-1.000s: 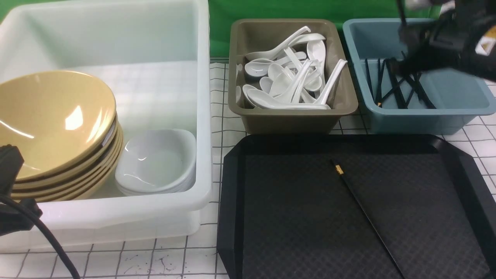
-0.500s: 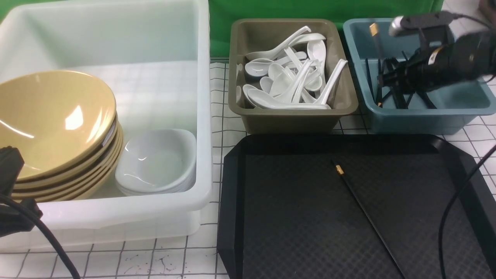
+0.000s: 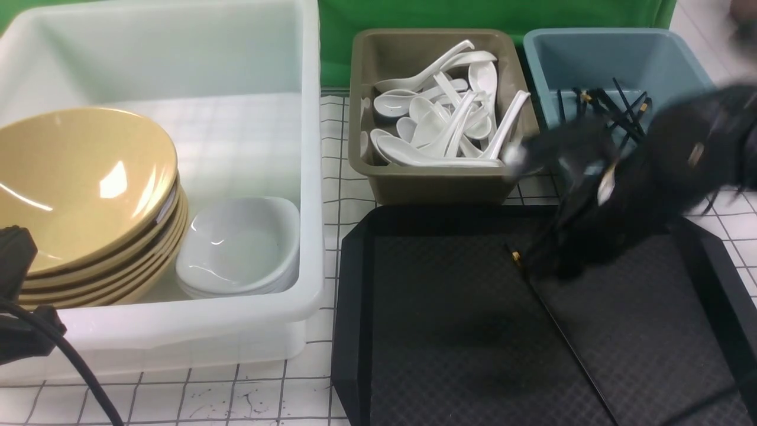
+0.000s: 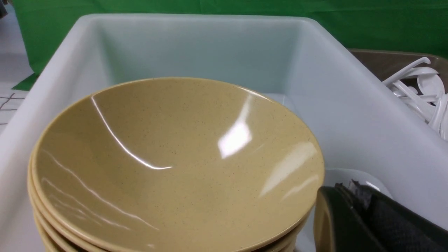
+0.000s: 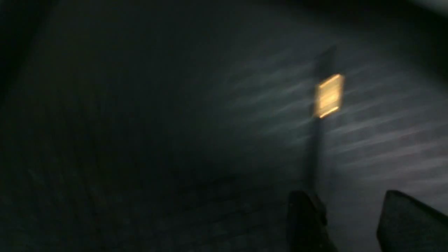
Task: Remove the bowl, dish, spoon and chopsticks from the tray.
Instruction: Use the right arm to grab a chopstick
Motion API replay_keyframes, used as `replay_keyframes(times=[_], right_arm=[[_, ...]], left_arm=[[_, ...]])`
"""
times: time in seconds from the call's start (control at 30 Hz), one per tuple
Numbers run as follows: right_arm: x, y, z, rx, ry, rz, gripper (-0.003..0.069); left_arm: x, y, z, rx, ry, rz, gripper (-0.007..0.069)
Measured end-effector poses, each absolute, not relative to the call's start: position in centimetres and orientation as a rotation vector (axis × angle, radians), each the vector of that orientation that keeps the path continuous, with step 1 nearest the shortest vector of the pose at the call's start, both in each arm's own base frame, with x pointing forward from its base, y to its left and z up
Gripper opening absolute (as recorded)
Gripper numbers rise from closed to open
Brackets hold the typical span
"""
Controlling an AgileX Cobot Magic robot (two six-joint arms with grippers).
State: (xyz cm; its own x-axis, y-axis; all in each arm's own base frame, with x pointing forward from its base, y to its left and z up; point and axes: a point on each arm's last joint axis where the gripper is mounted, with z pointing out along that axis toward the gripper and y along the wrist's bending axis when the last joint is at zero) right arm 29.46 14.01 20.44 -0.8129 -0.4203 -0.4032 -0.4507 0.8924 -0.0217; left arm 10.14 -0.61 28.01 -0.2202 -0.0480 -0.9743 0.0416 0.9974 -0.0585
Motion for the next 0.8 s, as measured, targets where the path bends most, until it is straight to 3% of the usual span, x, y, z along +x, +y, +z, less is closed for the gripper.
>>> replay_keyframes(times=[0.3,0.37,0.5,0.63,0.73,0.8], right_arm=[[30.4,13.8,16.0,-0.661,2.721,0.013,0.0312],[30.3,14.1,15.9,-0.675,2.727,0.011,0.0266],[29.8,14.9,16.1,-0.752,2.714,-0.001,0.0097],[28.3,15.6,17.2,-0.827,2.726,-0.011,0.0067],[27.7,15.6,19.9,-0.823,2.661,0.011,0.0067],[27.5,15.2,24.3,-0.801,2.474,0.039,0.0067]], left_arm=[[10.1,-0.6,27.7,-0.004,1.799,-0.082,-0.0006],[10.1,-0.6,27.7,-0.004,1.798,-0.082,-0.0006],[10.1,-0.6,27.7,-0.004,1.798,-0.082,-0.0006],[10.1,-0.6,27.7,-0.003,1.797,-0.082,-0.0006],[10.1,-0.6,27.7,-0.003,1.796,-0.082,-0.0006],[10.2,-0.6,27.8,-0.002,1.792,-0.083,-0.0006]])
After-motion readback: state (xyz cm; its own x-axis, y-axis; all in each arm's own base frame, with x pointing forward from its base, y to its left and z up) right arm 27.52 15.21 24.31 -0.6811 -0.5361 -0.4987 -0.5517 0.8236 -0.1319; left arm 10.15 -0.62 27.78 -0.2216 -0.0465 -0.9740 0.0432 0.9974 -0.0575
